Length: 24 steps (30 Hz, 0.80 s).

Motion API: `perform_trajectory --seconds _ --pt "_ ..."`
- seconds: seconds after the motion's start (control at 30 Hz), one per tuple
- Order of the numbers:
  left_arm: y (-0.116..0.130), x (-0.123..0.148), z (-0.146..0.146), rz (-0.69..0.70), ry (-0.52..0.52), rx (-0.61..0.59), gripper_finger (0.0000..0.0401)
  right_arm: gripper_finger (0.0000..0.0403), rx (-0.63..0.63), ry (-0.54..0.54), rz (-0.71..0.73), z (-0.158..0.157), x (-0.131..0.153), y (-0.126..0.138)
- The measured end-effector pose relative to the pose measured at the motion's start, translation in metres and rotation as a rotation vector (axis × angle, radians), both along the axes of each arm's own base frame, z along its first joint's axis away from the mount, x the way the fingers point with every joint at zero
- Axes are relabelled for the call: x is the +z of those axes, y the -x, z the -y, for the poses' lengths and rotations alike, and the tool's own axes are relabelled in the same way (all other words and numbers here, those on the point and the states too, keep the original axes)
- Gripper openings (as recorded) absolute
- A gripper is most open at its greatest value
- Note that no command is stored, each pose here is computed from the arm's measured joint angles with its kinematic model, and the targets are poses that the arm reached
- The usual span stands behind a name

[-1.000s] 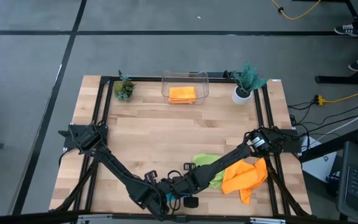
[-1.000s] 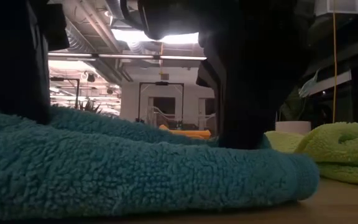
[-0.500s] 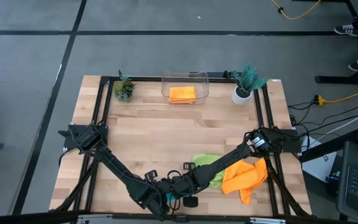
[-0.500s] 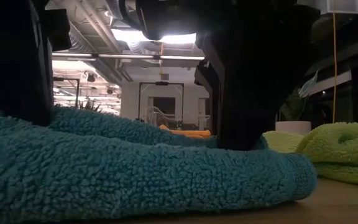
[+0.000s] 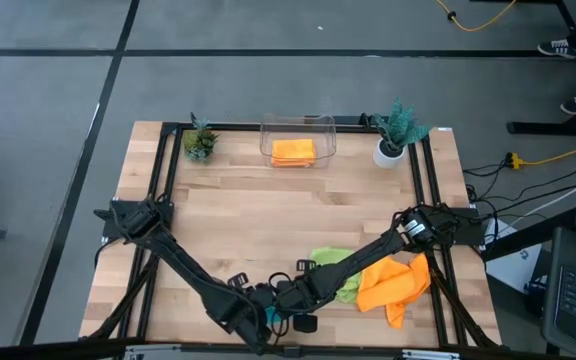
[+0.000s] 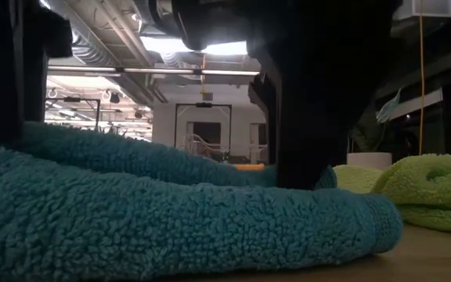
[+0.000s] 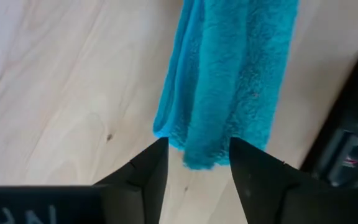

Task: Fold microfiber towels
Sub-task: Fold the blue towel

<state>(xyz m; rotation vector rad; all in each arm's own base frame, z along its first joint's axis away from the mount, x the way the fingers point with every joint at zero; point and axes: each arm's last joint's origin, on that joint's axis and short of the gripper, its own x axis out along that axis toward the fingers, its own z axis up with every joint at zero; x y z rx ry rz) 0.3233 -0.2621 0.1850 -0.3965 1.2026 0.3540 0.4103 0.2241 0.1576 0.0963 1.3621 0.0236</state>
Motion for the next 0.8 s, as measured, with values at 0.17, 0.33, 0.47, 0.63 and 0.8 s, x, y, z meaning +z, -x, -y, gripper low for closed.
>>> perform_trajectory --seconds 0.17,0.33,0.47,0.63,0.8 --pt "0.003 0.013 -0.001 0.030 0.010 -0.001 0.0163 0.0135 0.002 0.001 -0.002 -0.001 0.012 -0.001" --pt "0.005 0.014 0.000 0.022 0.018 -0.007 0.0162 0.0135 0.001 0.009 -0.014 0.000 0.023 -0.002" --pt "0.007 0.014 0.002 0.014 0.028 -0.015 0.0164 0.0135 -0.001 0.025 -0.034 0.002 0.033 -0.001" --pt "0.010 0.031 0.006 0.031 0.076 -0.025 0.0162 0.0135 0.000 0.034 -0.051 0.002 0.053 0.001" --pt "0.021 0.059 0.006 0.084 0.117 -0.033 0.0161 0.0135 0.054 0.041 -0.039 -0.001 0.080 0.004"
